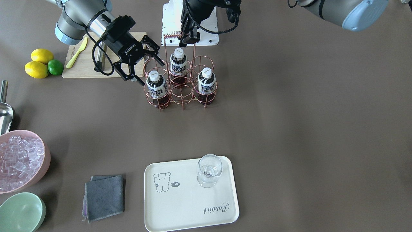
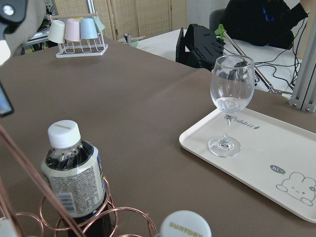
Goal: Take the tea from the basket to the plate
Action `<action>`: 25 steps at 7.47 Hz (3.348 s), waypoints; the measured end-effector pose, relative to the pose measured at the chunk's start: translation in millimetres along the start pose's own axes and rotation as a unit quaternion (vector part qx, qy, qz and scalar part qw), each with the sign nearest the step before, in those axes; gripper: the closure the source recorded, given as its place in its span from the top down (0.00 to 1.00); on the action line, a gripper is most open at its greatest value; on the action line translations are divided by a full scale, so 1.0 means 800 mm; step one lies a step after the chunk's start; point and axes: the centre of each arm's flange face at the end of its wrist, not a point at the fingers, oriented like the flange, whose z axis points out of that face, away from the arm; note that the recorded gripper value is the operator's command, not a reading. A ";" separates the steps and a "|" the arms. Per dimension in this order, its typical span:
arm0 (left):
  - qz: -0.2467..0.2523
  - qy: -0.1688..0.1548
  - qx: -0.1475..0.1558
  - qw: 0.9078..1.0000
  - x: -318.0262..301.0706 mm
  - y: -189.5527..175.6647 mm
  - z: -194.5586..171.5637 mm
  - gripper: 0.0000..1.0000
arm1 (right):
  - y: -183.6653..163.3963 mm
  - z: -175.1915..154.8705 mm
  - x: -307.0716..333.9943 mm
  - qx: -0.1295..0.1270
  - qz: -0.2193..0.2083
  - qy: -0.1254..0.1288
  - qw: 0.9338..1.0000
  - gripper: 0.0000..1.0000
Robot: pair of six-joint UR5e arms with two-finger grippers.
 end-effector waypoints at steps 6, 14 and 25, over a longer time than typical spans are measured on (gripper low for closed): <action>0.000 -0.001 0.001 1.000 0.001 0.002 0.003 0.00 | -0.016 0.004 0.006 0.008 -0.009 0.015 1.000 0.58; 0.001 -0.001 0.000 1.000 0.000 0.005 0.003 0.00 | -0.015 0.006 0.006 0.011 -0.008 0.022 1.000 0.00; 0.001 -0.001 0.000 1.000 0.000 0.004 0.003 0.00 | -0.214 -0.093 0.063 0.007 0.017 0.042 0.999 0.00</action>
